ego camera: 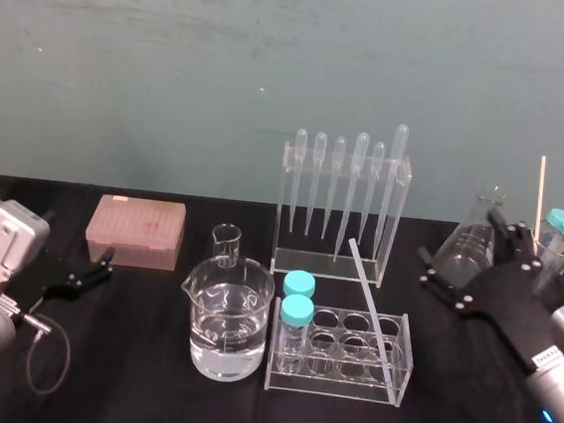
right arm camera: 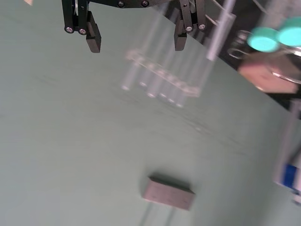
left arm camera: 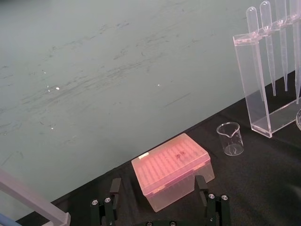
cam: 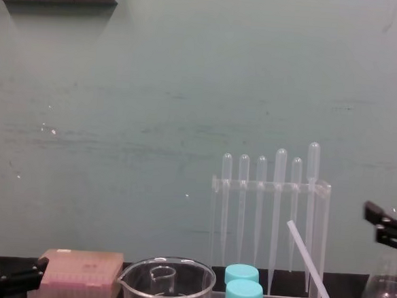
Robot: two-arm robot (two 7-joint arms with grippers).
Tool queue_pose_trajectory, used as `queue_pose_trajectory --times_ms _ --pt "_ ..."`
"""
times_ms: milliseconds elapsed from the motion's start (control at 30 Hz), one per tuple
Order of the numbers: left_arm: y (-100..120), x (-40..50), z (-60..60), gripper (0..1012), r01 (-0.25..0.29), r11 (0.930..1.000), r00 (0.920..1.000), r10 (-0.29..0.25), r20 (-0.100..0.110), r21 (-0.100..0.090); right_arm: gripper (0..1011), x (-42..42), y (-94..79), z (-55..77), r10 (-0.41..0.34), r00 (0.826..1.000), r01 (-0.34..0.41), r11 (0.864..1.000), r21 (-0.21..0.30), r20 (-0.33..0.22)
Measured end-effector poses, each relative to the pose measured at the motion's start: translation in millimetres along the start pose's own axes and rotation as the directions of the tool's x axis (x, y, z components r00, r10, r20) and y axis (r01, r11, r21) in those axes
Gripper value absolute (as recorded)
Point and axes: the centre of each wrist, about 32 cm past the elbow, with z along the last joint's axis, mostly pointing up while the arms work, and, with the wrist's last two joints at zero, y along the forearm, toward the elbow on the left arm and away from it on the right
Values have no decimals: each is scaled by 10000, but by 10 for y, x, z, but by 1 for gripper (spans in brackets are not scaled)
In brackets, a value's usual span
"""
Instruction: Pick up the stirring rod with one hand, then place it down.
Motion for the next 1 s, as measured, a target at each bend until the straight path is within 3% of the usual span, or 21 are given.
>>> queue_pose_trajectory --times_ms 133,267,300,367,433,467,500,567,600,667,700,733,800,900,1000 --pt "0 0 0 1000 0 10000 10000 0 0 0 1000 9 95 -4 742 9948 -737 9972 88 -695" --pt "0 0 0 1000 0 10000 10000 0 0 -1 1000 41 204 -53 1559 9677 -1615 9868 -120 -1979" --pt "0 0 0 1000 0 10000 10000 0 -1 1 1000 55 246 -78 1844 9490 -1961 9804 -209 -2557" --pt "0 0 0 1000 -1 10000 10000 1 0 0 1000 70 283 -102 2073 9291 -2266 9736 -285 -3063" --pt "0 0 0 1000 0 10000 10000 0 0 0 1000 100 375 -155 2560 8738 -2970 9542 -368 -4135" --pt "0 0 0 1000 0 10000 10000 0 0 0 1000 100 375 -155 2560 8738 -2970 9542 -368 -4135" --pt "0 0 0 1000 0 10000 10000 0 0 0 1000 106 423 -175 2756 8454 -3271 9443 -356 -4576" --pt "0 0 0 1000 0 10000 10000 0 0 0 1000 109 462 -198 2894 8188 -3522 9352 -357 -4959" --pt "0 0 0 1000 0 10000 10000 0 1 0 1000 112 503 -214 2994 7933 -3741 9267 -364 -5301" --pt "0 0 0 1000 -1 10000 10000 1 0 0 1000 116 534 -230 3052 7724 -3903 9199 -372 -5570" --pt "0 0 0 1000 -1 10000 10000 1 0 0 1000 116 564 -245 3084 7519 -4049 9135 -390 -5826" --pt "0 0 0 1000 -1 10000 10000 1 0 0 1000 116 564 -245 3084 7519 -4049 9135 -390 -5826" --pt "0 0 0 1000 0 10000 10000 0 0 0 1000 118 607 -266 3072 7258 -4247 9040 -497 -6155" --pt "0 0 0 1000 0 10000 10000 0 0 0 1000 115 628 -282 2944 7142 -4337 8982 -714 -6351" --pt "0 0 0 1000 0 10000 10000 0 0 0 1000 117 640 -295 2767 7131 -4333 8963 -946 -6442"
